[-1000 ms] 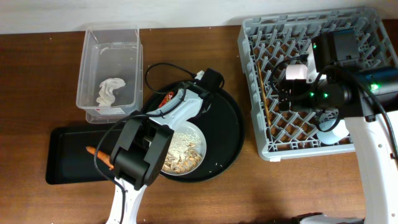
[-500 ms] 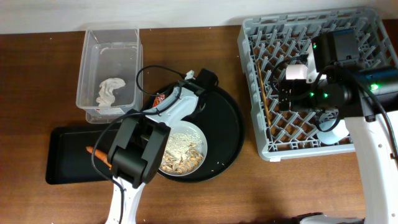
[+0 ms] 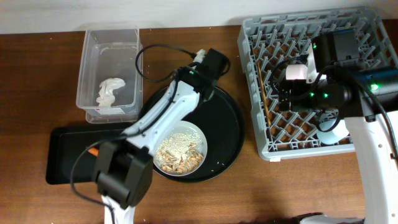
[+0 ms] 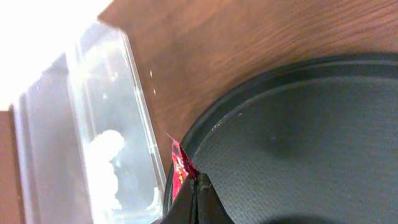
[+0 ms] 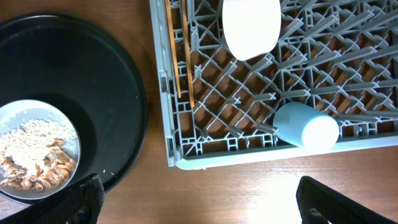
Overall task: Sort waste into correct bins and load items into the dishwasher rack
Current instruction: 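Pinch the red wrapper with the left gripper and drop it in the clear box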
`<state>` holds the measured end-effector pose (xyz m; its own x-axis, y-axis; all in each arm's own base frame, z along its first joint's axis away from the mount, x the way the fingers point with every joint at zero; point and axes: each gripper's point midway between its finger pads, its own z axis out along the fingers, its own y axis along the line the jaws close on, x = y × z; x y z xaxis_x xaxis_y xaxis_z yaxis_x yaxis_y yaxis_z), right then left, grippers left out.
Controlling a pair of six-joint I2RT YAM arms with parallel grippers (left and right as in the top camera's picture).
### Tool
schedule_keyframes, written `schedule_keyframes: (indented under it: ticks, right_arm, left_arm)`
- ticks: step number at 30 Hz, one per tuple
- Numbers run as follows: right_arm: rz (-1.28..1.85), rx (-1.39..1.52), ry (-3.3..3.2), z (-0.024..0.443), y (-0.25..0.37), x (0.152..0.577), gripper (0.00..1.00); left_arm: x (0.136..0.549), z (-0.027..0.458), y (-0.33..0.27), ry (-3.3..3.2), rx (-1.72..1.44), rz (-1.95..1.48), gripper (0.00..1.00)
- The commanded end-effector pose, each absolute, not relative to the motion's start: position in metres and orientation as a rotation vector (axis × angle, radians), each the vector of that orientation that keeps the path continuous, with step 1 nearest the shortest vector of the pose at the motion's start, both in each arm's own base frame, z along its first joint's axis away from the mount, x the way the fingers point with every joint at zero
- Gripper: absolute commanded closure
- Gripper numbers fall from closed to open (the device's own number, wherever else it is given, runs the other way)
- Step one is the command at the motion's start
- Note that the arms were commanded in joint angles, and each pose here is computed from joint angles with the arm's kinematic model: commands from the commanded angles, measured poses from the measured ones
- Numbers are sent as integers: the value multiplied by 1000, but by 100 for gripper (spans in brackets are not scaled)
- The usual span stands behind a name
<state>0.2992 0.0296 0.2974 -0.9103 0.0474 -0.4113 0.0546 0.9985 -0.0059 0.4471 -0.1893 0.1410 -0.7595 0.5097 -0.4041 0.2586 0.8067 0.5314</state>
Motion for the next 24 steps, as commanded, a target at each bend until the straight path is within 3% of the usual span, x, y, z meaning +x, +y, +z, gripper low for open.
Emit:
schedule_keyframes:
  ticks: [1,5,10,11,13,18,20,21,24]
  right_arm:
    - [-19,84,2718,297,30,300,2]
    - [-19,83,2718,297,30,299,2]
    - [-19,83,2718,297,30,299,2]
    - [-19,83,2718,297,30,299,2]
    - [-19,83,2718,297,30,299,2]
    - [-23,83,2733,296,30,296,2]
    - [-23,83,2733,296,30,296,2]
    - [-22,83,2731,296,30,296,2]
    - [-22,83,2729,296,30,297,2]
  left_arm:
    - [444,201,-189,2336,587,589,100]
    - [468,258,-118,2264,351,660,100]
    - [497,251,-28,2347,136,501,100]
    - [499,251,-18,2344,108,499,94]
    - [505,251,-17,2345,212,435,32]
    - [500,273,-33,2305,246,339,28]
    - [476,277,-68,2340,362,153,28]
    - [456,273,-86,2394,383,69,20]
    - [410,247,-108,2584,396,25,26]
